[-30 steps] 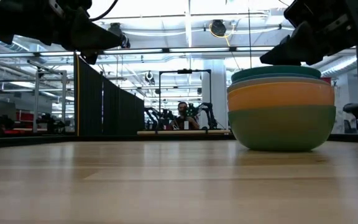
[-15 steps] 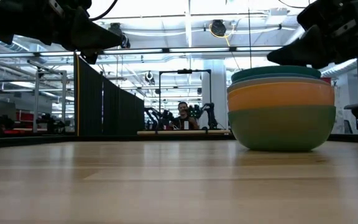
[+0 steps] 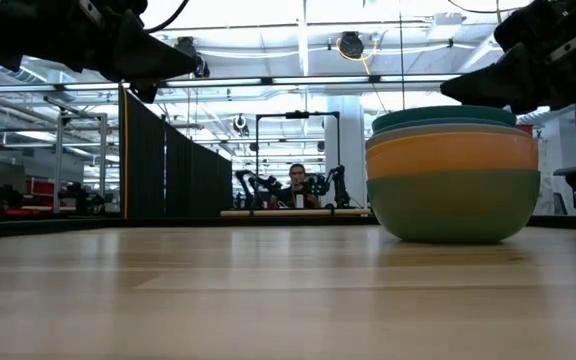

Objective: Nest bowls inside each other
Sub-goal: Return to home position

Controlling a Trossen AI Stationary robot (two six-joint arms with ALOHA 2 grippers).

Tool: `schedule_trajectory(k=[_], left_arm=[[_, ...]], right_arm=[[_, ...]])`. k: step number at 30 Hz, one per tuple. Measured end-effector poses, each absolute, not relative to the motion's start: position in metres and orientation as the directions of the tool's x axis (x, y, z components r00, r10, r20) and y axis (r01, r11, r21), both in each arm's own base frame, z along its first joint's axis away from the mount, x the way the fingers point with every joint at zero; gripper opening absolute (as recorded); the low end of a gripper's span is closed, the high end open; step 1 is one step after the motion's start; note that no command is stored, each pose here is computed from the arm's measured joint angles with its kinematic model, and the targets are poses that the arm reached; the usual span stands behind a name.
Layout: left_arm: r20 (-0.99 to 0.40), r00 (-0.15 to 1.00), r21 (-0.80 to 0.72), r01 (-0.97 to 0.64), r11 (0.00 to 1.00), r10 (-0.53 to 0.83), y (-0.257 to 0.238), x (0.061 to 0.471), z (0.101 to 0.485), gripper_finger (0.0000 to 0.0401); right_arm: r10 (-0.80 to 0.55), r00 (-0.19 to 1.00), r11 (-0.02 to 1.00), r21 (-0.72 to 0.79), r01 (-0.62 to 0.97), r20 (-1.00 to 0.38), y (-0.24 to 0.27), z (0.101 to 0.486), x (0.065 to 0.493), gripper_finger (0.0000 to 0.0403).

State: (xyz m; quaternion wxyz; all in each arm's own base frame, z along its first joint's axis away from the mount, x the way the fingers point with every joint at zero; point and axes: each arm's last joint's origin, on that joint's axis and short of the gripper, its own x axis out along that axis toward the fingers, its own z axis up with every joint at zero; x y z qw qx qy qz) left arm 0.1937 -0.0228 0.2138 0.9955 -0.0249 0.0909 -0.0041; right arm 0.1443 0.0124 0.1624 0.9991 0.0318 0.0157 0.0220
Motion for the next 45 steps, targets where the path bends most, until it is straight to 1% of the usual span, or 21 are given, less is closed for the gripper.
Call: schedule_trajectory(k=[8,14,26,31,36,39,41,45], left_arm=[[-0.166,0.986,-0.052,0.004,0.999,-0.013,-0.023,0.194,0.215,0.0],[-0.167,0.986,-0.052,0.005,0.999,-0.013,-0.023,0.194,0.215,0.0],[-0.167,0.986,-0.052,0.005,0.999,-0.013,-0.023,0.194,0.215,0.0],[-0.167,0.986,-0.052,0.005,0.999,-0.013,-0.023,0.194,0.215,0.0],[-0.167,0.986,-0.044,0.006,0.999,-0.013,-0.023,0.194,0.215,0.0],[-0.139,0.99,-0.029,0.009,1.0,-0.013,-0.022,0.188,0.213,0.0],[-0.091,0.996,-0.035,0.003,0.999,-0.006,-0.02,0.184,0.211,0.0],[-0.036,0.999,-0.06,-0.013,0.998,0.011,-0.016,0.168,0.199,0.0]], right_arm=[[0.011,0.999,0.998,0.064,-0.009,-0.039,0.008,0.161,0.142,0.0],[0.013,1.0,0.998,0.056,-0.012,-0.02,0.008,0.164,0.139,0.0],[-0.001,0.999,0.998,0.062,0.004,-0.054,0.005,0.164,0.127,0.0],[-0.001,0.999,0.998,0.064,0.003,-0.039,0.005,0.166,0.122,0.0],[0.0,0.998,0.998,0.067,0.004,-0.055,0.004,0.164,0.117,0.0],[0.0,0.999,0.998,0.068,0.003,-0.048,0.004,0.165,0.114,0.0],[0.001,0.999,0.997,0.073,0.003,-0.052,0.004,0.165,0.112,0.0],[0.002,0.998,0.997,0.082,0.003,-0.063,0.004,0.163,0.109,0.0]])
